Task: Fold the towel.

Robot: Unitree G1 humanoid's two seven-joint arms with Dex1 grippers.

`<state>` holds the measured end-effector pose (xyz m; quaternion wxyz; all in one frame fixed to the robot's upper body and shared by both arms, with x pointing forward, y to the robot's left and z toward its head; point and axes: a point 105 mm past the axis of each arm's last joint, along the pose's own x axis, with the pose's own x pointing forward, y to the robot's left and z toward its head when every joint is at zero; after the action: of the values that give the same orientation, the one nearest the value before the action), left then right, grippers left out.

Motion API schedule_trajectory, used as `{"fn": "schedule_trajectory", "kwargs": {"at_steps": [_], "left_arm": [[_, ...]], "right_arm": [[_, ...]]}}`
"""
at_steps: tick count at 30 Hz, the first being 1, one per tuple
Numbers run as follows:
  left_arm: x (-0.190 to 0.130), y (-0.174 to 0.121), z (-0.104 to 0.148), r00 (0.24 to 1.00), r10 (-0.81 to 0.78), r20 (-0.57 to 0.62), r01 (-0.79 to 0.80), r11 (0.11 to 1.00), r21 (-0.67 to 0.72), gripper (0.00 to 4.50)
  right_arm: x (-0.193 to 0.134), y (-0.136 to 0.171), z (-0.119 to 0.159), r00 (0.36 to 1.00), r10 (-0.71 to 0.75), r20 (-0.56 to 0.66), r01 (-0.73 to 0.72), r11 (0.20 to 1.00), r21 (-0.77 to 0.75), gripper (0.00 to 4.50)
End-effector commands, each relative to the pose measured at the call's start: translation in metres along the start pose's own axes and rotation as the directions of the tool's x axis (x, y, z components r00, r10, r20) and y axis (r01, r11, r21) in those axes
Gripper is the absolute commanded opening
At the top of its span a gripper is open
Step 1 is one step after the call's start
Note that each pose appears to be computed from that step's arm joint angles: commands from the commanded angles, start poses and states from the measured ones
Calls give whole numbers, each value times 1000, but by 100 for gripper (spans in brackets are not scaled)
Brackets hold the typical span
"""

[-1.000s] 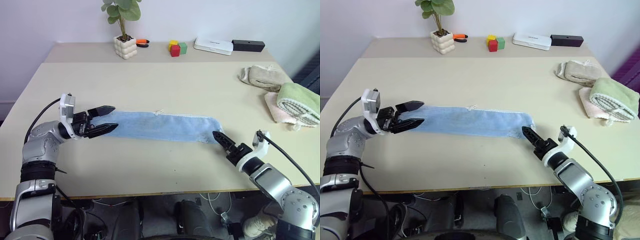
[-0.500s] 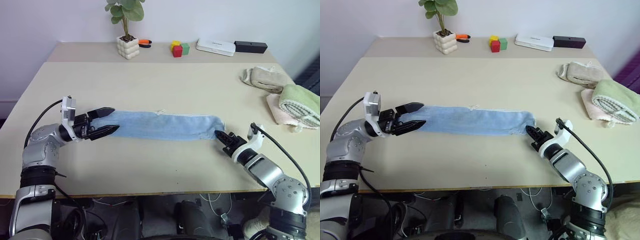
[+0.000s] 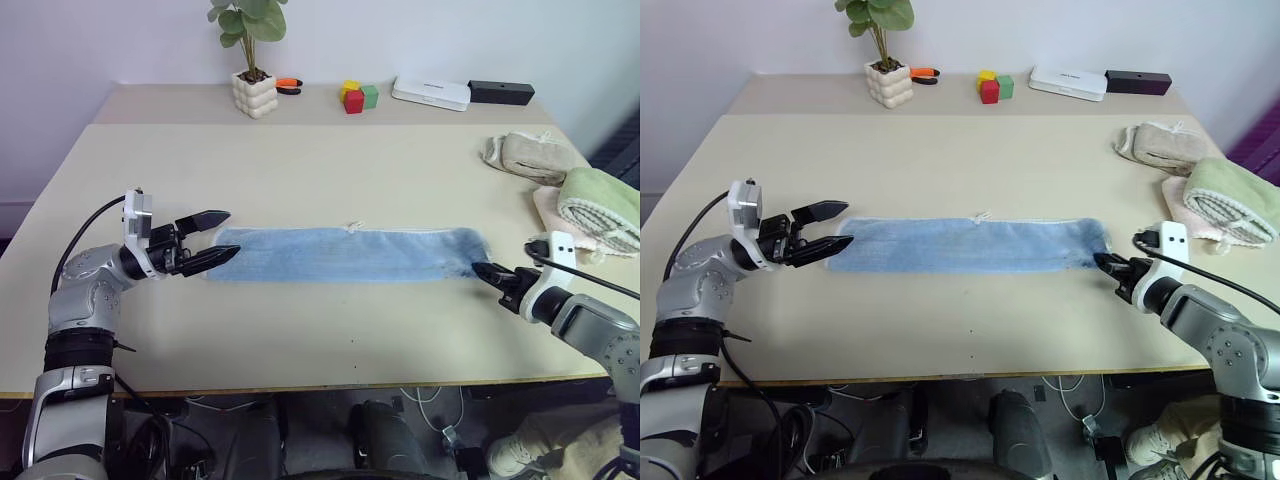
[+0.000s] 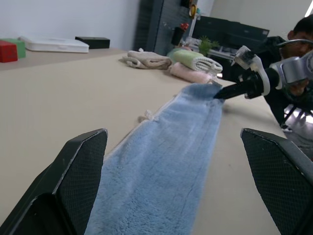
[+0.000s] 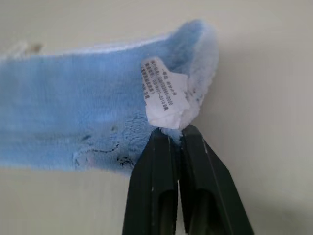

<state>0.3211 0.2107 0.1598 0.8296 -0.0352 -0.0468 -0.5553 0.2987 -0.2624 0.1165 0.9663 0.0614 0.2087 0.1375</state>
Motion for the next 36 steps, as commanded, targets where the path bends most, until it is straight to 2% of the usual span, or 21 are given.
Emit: {"fn": "schedule_trajectory", "kwargs": {"at_steps": [1, 6, 11, 17, 24, 29, 32, 36], "left_arm": [[-1, 3, 11, 1000, 5, 14, -5, 999, 45, 450], [-1, 3, 12, 1000, 10, 16, -11, 999, 53, 450], [-2, -1, 10, 1000, 16, 21, -17, 998, 55, 450], [-7, -6, 10, 999, 30, 20, -31, 998, 58, 450], [-8, -10, 11, 999, 40, 21, -41, 998, 58, 450], [-11, -10, 11, 998, 52, 19, -53, 997, 61, 450], [-11, -11, 11, 998, 52, 18, -53, 997, 61, 450], [-11, -11, 12, 998, 54, 20, -55, 997, 61, 450]], "right_arm": [[3, 35, 40, 991, 111, 73, -95, 976, -197, 4], [14, 75, 54, 971, 231, 64, -207, 942, -266, 4], [29, 106, 33, 945, 327, -24, -318, 898, -303, 4], [43, 147, 26, 894, 445, -48, -439, 851, -286, 4], [56, 174, 16, 864, 499, -72, -497, 818, -290, 4], [66, 176, 7, 861, 497, -104, -503, 806, -313, 4], [64, 186, 4, 833, 541, -112, -548, 782, -299, 4], [70, 187, 0, 851, 512, -119, -519, 783, -342, 4]]}}
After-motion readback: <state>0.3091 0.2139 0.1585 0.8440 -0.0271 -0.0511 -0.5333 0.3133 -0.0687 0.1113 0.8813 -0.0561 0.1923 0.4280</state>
